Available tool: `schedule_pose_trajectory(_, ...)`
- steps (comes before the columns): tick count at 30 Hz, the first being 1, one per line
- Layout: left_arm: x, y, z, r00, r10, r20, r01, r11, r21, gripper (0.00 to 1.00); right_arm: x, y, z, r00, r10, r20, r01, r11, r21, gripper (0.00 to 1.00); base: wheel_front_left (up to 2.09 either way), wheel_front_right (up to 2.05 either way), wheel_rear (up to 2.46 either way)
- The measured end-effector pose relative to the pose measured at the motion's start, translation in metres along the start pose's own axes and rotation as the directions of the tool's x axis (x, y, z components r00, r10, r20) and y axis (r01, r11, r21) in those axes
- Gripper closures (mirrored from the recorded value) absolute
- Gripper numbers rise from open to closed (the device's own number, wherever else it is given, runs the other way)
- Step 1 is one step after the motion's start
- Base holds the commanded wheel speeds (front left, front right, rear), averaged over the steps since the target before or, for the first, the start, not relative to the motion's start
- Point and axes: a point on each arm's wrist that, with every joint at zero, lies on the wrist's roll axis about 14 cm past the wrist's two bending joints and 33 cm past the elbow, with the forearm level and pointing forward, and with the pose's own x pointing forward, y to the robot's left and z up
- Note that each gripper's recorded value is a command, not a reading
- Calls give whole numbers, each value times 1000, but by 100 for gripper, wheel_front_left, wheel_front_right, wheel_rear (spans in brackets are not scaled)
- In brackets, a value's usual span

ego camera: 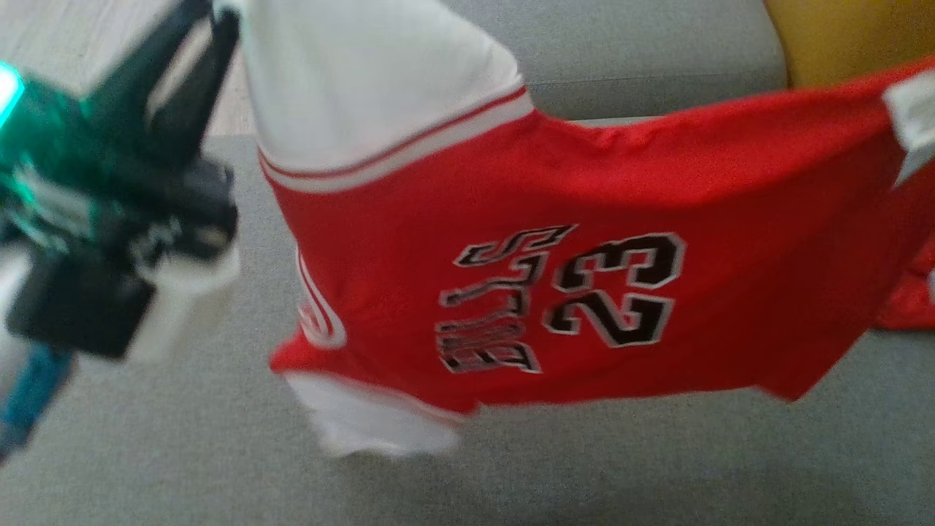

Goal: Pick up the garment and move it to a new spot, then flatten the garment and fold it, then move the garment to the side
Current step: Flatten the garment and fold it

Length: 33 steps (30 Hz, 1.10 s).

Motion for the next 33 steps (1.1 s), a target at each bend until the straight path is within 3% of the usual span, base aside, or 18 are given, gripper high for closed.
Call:
schedule_pose_trajectory(3, 24, 7, 0, 999, -11, 43, 11, 1000, 7, 100, 25, -6, 8, 1000, 23, 12, -23, 999, -31, 100, 0, 0, 0)
schedule_pose_trajectory(7, 39, 3, -28, 999, -39, 4, 39, 999, -3, 100, 45, -11, -13, 998, 36, -51, -37, 999, -16, 100, 0, 0, 0)
schedule_pose_trajectory(15, 66, -37, -157, 971, -127, -204, 105, 988, -113, 100, 103, -12, -109, 967, 75, -243, -60, 996, 68, 100, 0, 0, 0)
schedule_pose_trajectory(19, 94, -48, -194, 966, -144, -214, 139, 990, -38, 100, 135, -22, -139, 969, 63, -239, -53, 997, 49, 100, 0, 0, 0)
schedule_pose_trajectory(23, 129, -44, -189, 986, -118, -115, 127, 990, 68, 100, 157, -38, -154, 975, 37, -220, -38, 999, 2, 100, 0, 0, 0)
schedule_pose_trajectory(28, 129, -71, -193, 980, -192, -58, 198, 974, 113, 100, 157, -42, -179, 964, 50, -260, -61, 998, -34, 100, 0, 0, 0)
schedule_pose_trajectory(33, 72, -131, -215, 928, -360, -96, 369, 923, 107, 100, 113, -30, -239, 908, 81, -410, -84, 996, 11, 100, 0, 0, 0)
